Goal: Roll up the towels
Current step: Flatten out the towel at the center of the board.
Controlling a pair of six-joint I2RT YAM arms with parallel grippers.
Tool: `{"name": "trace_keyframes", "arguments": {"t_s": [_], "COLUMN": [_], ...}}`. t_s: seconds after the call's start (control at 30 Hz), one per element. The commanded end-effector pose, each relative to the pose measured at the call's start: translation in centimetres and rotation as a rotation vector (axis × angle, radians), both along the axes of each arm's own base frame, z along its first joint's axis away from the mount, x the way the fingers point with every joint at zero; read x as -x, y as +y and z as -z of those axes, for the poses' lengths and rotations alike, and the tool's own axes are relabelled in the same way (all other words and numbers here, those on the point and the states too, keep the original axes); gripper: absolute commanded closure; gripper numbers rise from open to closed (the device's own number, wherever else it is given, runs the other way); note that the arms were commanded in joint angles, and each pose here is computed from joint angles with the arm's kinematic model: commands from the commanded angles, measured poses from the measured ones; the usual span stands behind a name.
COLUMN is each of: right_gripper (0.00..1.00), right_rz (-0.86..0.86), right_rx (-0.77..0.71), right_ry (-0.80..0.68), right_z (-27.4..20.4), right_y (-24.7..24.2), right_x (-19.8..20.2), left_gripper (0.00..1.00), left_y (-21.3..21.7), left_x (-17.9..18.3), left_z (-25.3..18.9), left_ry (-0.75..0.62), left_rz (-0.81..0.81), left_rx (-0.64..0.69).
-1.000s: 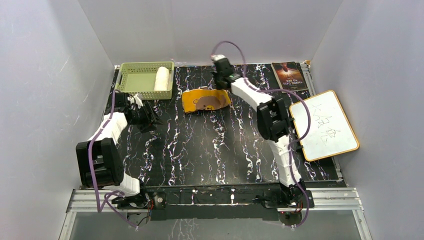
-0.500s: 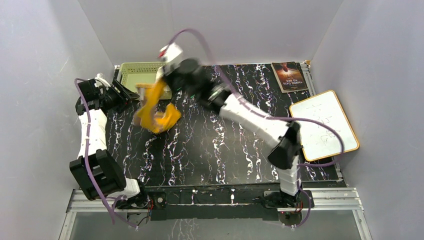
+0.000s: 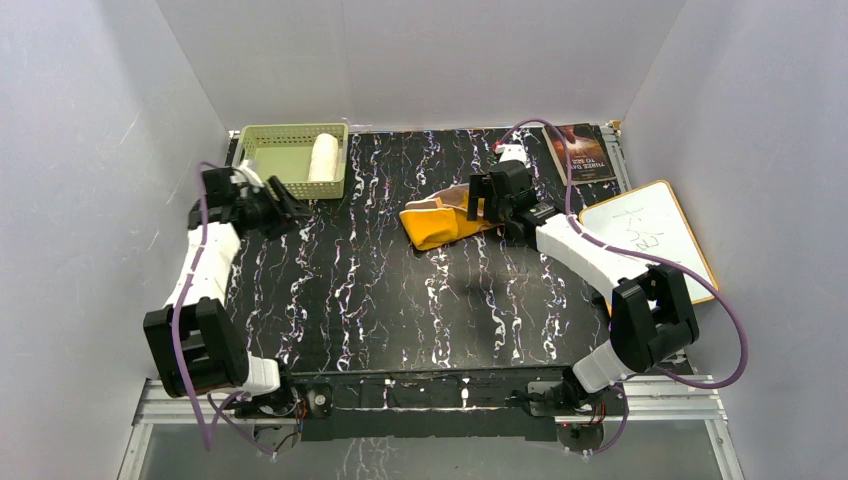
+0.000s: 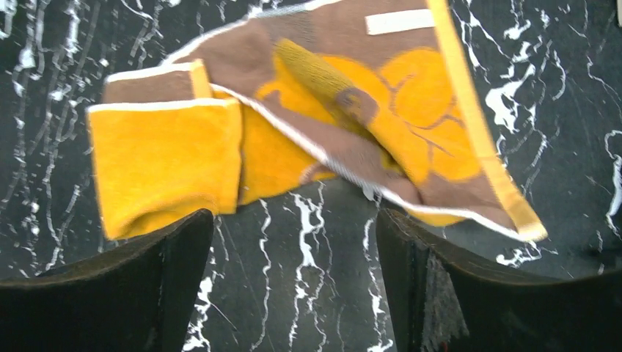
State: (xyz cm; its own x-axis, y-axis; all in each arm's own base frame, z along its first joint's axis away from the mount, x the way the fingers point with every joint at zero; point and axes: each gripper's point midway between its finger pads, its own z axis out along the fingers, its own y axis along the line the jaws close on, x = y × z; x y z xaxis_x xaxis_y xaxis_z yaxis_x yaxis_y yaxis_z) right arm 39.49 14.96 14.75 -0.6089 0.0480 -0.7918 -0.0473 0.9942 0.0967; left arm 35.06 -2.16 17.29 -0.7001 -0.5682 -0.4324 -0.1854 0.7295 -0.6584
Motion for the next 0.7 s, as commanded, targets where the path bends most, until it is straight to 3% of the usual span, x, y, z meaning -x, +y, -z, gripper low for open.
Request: {"name": "trace_keyframes", "arguments": {"t_s": [0.0,0.17,0.3,0.57,0.67], "right_gripper": [0.19,0.18,0.18,0.15,0.14], "right_rz": [0.013,0.035,0.145,0.441,0.487], "right_rx": [-0.070,-0.035,-0.006,0.052,0.077], "right_ry": [-0.167,-0.119,-0.017,0.144,0.207], "right_z": [-4.8,-3.5,-0.4,4.4,6.4], "right_y": [1.1,0.9,-2.2,-11.3,-12.7], "right_x": [-2.8,-5.3,-5.8,-2.9,-1.4], "left_gripper": [0.46,0.46,0.45,0.41,0.35], "left_y": [-4.7,-11.1,-17.5,-26.1,-28.8], "left_x": [1.5,0.9,-0.3,-4.8,-6.0], "left_z": [3.4,4.4,5.5,6.2,6.7], "left_ry": [0.098,0.082,0.069,-0.006,-0.042], "left_rz": [0.123,0.224,0.362,0.516,0.586], "left_rx": [-0.039,-0.038,-0.120,-0.278,-0.350]}}
